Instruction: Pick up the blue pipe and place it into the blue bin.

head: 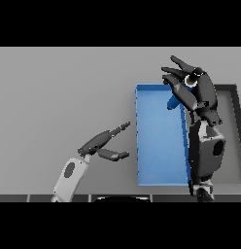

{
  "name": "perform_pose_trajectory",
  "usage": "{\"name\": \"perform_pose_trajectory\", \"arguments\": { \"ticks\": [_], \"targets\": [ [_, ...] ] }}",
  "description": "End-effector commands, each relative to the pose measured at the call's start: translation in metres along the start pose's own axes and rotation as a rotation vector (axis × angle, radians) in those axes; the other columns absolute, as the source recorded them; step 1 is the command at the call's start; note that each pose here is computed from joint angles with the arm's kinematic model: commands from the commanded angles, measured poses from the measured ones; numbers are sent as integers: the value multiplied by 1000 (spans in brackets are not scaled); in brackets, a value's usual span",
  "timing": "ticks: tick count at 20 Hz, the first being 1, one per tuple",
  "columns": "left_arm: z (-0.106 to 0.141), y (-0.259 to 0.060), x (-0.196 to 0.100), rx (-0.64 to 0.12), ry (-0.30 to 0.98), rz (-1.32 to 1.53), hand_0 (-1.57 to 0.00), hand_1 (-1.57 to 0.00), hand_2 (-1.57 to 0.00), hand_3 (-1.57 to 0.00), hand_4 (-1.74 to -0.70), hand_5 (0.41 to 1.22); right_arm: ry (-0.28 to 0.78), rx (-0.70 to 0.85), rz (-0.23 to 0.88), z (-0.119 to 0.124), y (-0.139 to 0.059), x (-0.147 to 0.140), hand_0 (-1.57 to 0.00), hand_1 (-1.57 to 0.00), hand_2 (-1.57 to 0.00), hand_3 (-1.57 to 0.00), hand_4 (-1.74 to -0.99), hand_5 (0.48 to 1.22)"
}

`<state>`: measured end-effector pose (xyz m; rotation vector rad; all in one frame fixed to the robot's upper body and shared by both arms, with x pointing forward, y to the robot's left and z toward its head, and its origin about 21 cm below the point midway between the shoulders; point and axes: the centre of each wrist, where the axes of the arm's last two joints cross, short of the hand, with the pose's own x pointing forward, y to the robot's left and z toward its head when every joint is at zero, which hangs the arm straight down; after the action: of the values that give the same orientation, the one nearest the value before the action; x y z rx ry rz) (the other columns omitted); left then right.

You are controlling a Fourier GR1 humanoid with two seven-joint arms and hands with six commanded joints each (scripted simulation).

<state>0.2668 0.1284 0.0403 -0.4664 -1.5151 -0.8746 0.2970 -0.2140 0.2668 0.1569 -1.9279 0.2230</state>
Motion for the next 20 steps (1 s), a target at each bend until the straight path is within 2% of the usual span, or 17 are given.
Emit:
{"name": "perform_pose_trajectory", "arguments": {
  "ticks": [1,5,8,11,17,18,20],
  "targets": [
    [0,1,0,-4,-9,-2,1,1,1,1,-947,470,36,-17,14,2,-3,-8,-1571,-1571,-1571,-1571,-1499,1221],
    [-2,1,-1,9,-14,-7,1,1,1,1,-941,462,204,-123,34,28,-24,-47,-1571,-1571,-1571,-1571,-1499,1221],
    [-7,1,-1,12,-7,-19,1,1,1,1,-931,460,324,-175,46,47,-30,-71,-1571,-1571,-1571,-1571,-1500,1221],
    [-3,-1,0,15,-39,-26,1,1,1,1,-927,464,454,-250,39,66,-29,-97,-1571,-1571,-1571,-1571,-1500,1221],
    [0,3,-1,27,-30,-42,1,1,1,1,-923,476,670,-333,-28,89,-24,-125,-1571,-1571,-1571,-1571,-1497,1221],
    [-1,2,1,24,-39,-40,1,1,1,1,-923,478,703,-329,-28,91,-23,-129,-1571,-1571,-1571,-1257,-1546,1221],
    [1,2,-2,25,-33,-46,1,1,1,1,-922,481,784,-334,-71,99,-18,-137,-1571,-1571,-1571,-804,-1616,1221]
  ]
}}
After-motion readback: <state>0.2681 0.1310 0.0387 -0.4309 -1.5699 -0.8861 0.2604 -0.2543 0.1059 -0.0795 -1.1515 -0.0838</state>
